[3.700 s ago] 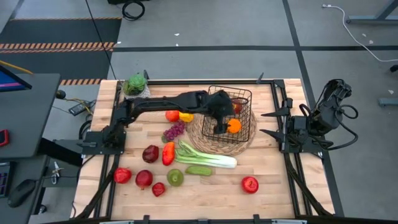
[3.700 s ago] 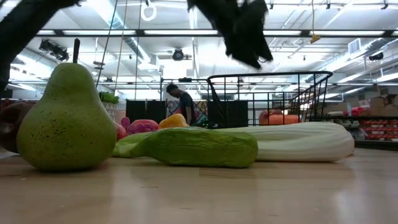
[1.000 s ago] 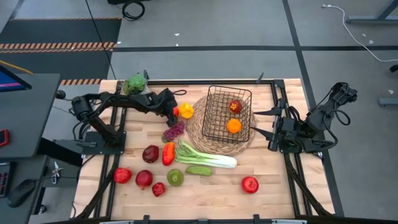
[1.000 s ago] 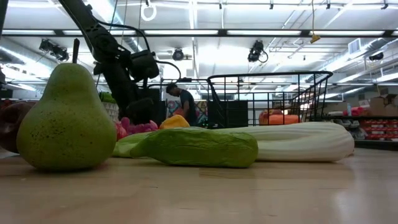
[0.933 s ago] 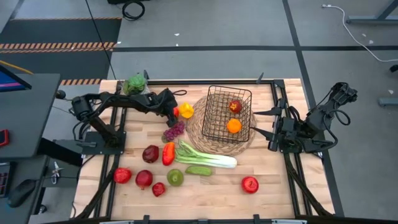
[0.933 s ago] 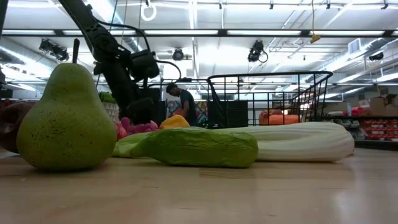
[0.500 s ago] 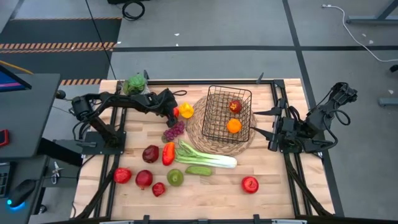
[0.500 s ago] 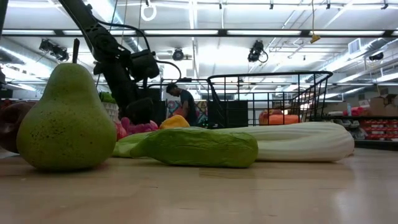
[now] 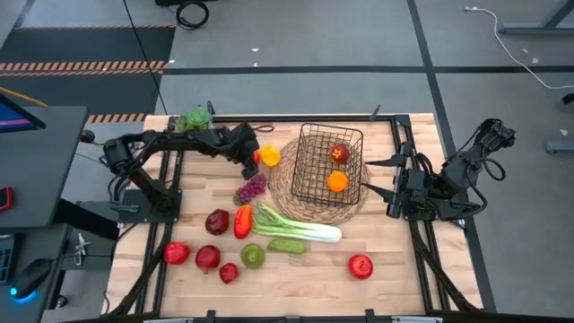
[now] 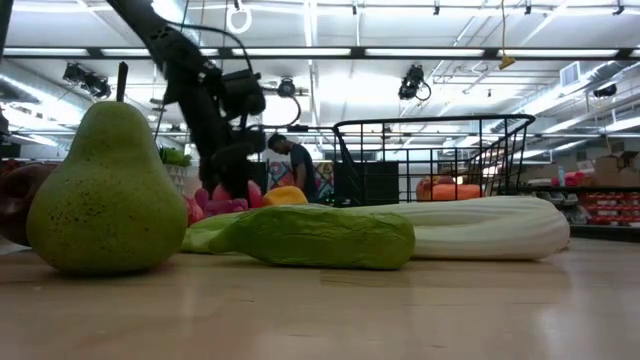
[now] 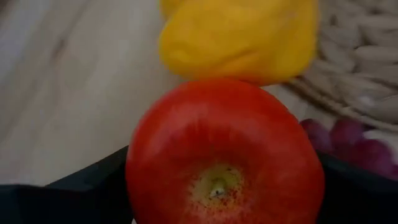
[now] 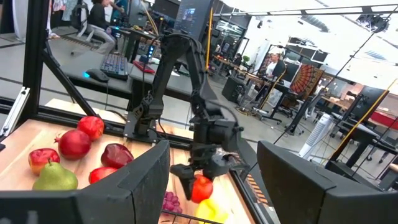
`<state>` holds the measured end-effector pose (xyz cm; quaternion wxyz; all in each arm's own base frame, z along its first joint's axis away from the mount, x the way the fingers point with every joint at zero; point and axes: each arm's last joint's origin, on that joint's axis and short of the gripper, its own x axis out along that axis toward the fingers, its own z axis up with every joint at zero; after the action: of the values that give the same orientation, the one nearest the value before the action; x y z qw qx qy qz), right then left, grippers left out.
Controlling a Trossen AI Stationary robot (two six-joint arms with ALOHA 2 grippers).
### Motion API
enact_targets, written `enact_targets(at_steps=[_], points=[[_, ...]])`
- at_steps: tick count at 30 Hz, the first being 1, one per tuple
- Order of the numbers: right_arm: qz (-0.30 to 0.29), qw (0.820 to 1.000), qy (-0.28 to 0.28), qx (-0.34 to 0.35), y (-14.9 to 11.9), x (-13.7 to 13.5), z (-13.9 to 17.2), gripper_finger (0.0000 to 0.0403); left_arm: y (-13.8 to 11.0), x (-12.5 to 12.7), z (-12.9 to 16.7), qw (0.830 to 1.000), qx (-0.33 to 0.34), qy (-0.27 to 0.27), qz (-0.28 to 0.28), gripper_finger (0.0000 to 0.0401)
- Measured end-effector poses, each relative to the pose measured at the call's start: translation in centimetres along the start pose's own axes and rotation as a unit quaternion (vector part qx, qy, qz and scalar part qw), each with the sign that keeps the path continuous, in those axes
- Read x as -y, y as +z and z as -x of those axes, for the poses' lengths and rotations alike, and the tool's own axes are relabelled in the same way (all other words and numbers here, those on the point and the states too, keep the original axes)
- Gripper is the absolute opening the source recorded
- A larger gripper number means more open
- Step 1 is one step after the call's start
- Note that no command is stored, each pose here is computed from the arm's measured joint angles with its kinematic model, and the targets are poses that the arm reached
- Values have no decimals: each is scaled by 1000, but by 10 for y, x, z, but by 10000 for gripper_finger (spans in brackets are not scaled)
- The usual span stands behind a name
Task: Build produce basket
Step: Put the apple into the wire basket
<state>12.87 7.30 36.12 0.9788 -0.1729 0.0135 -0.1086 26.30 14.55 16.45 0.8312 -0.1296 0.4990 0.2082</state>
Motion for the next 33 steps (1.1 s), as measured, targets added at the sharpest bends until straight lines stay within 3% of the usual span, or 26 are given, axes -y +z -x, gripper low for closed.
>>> enact_targets(at_steps=[8, 15, 25, 33], points=[[4, 1000, 1, -3, -1, 0, 0, 247, 47, 12, 43, 1000, -5, -8, -19, 347], [3, 1000, 2, -4, -1, 0, 0, 247, 79, 53, 75, 995, 61, -40, -70, 348], [7, 1000, 3, -7, -2, -1, 0, 247, 86, 132, 108, 972, 131, -97, -170, 348], [-19, 1000, -1, 3, 1, 0, 0, 247, 76, 183, 127, 958, 207, -18, -197, 348]])
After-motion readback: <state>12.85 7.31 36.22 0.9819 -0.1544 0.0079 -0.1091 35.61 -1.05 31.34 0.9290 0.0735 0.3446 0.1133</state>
